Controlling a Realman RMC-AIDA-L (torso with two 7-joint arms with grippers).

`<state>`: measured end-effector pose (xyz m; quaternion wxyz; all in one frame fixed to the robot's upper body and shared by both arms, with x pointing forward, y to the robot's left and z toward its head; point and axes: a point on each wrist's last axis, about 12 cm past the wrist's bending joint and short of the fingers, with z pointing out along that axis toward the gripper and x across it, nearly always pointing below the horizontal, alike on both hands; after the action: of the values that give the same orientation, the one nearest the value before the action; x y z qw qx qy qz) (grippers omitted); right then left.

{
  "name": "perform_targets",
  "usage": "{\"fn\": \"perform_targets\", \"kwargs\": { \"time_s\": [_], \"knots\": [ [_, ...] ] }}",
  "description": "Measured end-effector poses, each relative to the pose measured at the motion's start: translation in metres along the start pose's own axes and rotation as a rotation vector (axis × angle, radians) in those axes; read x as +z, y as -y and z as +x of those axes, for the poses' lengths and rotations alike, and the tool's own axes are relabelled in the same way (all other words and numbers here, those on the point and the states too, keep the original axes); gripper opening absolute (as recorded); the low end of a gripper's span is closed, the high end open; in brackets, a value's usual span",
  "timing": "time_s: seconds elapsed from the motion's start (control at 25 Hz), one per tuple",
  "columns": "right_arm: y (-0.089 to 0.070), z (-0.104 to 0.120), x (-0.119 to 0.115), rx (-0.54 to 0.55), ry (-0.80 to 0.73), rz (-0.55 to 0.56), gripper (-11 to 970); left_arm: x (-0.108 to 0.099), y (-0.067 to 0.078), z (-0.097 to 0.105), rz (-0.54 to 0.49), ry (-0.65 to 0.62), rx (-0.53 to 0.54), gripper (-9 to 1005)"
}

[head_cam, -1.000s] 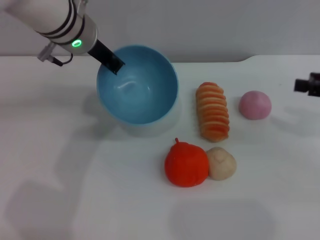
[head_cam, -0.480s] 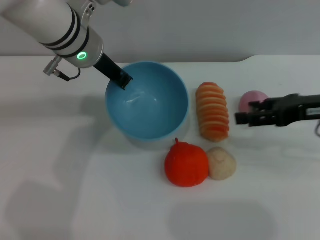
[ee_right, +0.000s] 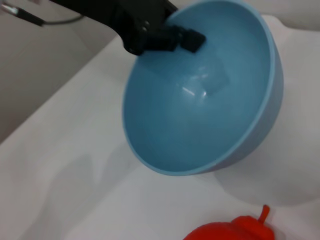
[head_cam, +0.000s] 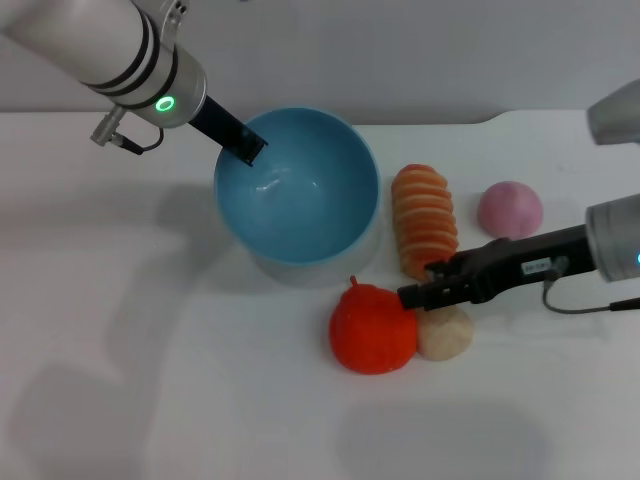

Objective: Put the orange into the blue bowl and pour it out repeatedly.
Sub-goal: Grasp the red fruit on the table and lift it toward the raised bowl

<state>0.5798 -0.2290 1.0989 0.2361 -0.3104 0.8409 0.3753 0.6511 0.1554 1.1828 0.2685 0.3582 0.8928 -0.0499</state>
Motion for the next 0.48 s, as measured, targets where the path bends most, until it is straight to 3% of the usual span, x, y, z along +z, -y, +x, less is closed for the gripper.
{"fn": "perform_targets", "kwargs": {
  "time_s": [0.48],
  "knots": [
    [-0.004, 0.000, 0.039, -0.020, -0.084, 0.012, 706, 0.004, -0.004, 0.009, -0.012, 0.006, -0.014, -1]
  ]
}}
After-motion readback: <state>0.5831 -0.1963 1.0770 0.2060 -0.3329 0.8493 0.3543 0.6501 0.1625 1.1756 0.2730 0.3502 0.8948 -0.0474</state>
